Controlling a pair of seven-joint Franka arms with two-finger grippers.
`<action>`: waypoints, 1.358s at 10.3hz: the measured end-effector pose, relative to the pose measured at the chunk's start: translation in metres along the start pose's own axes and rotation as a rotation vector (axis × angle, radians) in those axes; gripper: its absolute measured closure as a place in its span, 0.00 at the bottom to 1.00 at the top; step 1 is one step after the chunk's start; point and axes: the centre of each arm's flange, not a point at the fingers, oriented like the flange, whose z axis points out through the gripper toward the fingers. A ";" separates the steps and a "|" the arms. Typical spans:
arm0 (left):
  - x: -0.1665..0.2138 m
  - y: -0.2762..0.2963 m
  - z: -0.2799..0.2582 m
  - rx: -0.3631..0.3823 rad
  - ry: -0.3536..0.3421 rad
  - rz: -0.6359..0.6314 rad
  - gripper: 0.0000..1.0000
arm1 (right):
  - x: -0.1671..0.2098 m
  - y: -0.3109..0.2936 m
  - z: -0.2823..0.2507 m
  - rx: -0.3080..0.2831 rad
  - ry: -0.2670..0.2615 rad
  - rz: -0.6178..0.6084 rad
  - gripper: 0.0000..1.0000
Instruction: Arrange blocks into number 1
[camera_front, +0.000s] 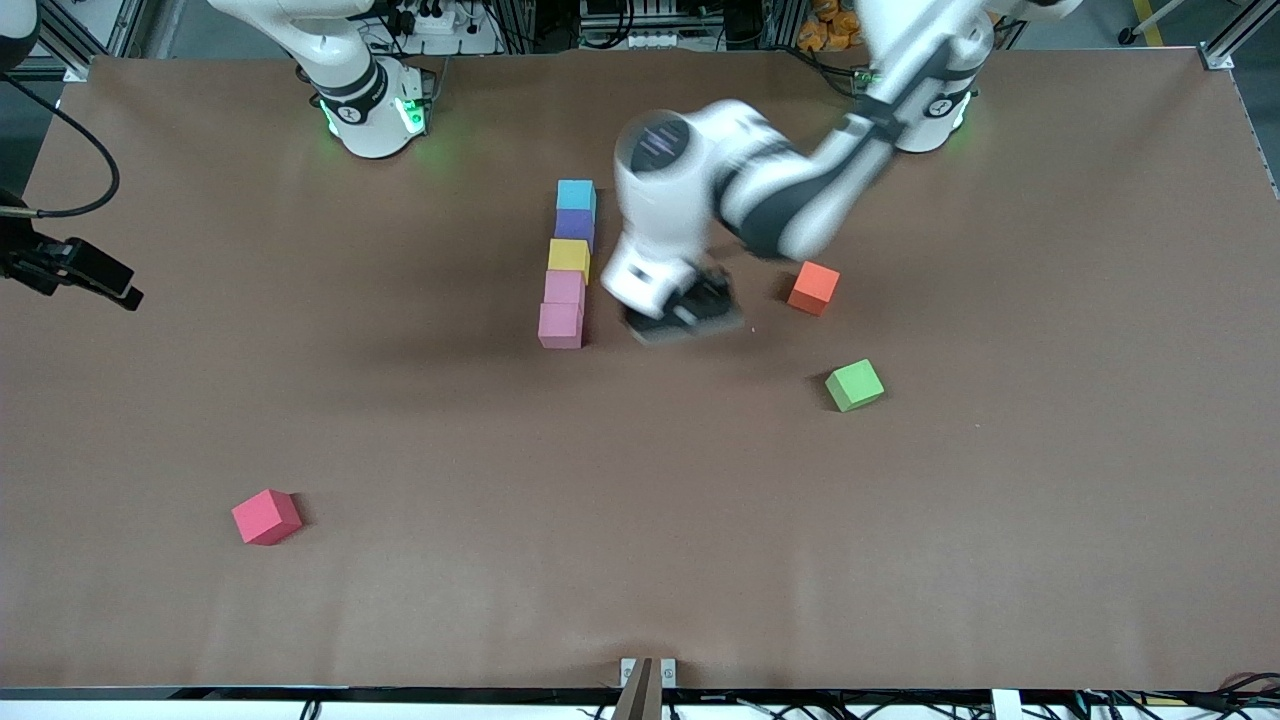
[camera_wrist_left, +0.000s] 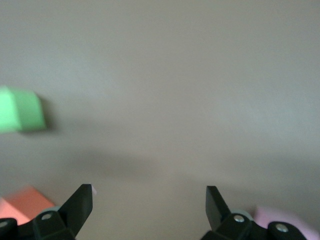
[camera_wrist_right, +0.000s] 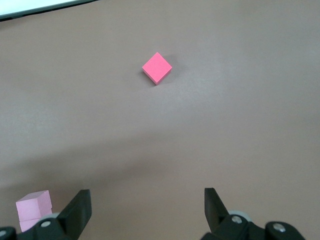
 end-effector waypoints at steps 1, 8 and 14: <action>0.044 -0.036 -0.001 0.001 0.008 -0.009 0.00 | 0.000 -0.001 0.000 0.000 0.000 -0.007 0.00; 0.123 -0.159 -0.015 0.075 -0.116 0.063 0.00 | 0.000 -0.002 0.000 0.000 0.000 -0.038 0.00; 0.115 -0.249 -0.078 0.068 -0.191 0.154 0.00 | 0.000 -0.006 -0.004 0.004 0.008 -0.043 0.00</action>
